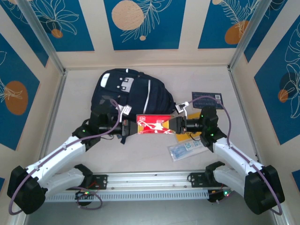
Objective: Pack the student bag
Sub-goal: Pass the loose stationery, then open the student bag at the center of the table.
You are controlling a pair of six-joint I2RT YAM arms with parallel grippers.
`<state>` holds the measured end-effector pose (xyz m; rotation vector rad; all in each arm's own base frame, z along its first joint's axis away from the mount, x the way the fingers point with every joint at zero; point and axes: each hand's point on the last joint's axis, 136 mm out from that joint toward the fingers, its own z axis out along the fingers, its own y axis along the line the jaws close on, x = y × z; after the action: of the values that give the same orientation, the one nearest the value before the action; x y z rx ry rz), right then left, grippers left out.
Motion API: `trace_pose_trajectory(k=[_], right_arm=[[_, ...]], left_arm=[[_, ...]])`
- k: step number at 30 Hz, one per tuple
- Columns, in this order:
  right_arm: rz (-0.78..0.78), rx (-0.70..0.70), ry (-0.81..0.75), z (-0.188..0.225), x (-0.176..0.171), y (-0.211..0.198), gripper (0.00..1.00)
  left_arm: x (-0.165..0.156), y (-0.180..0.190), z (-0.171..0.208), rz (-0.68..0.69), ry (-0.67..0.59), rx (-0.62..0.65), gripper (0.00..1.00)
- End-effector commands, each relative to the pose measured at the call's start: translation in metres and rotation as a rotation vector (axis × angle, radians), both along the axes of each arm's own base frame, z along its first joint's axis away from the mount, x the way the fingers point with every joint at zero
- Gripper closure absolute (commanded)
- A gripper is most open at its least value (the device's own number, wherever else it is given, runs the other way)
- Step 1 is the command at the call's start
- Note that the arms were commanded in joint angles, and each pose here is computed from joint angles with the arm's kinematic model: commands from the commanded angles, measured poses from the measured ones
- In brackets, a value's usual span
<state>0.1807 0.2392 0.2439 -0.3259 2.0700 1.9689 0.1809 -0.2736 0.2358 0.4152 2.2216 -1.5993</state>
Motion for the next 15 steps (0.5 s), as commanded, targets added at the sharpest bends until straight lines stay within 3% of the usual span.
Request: trace_pose_trajectory(k=[1, 5, 6, 10, 15], right_arm=[[0.068, 0.024, -0.043, 0.018, -0.011, 0.003, 0.71], [-0.059, -0.014, -0.026, 0.009, 0.002, -0.01, 0.84], [-0.105, -0.03, -0.015, 0.006, 0.008, -0.015, 0.88], [-0.323, -0.168, 0.024, -0.02, 0.026, -0.042, 0.94], [-0.581, -0.487, 0.112, -0.071, 0.039, -0.087, 0.94]], left_arm=[[0.004, 0.003, -0.003, 0.02, -0.005, 0.001, 1.0], [0.008, 0.007, -0.009, 0.046, -0.002, 0.048, 0.98], [0.011, 0.009, -0.012, 0.058, 0.002, 0.068, 0.91], [0.029, 0.018, -0.024, 0.126, 0.001, 0.202, 0.43], [0.081, 0.028, -0.034, 0.224, -0.024, 0.529, 0.31]])
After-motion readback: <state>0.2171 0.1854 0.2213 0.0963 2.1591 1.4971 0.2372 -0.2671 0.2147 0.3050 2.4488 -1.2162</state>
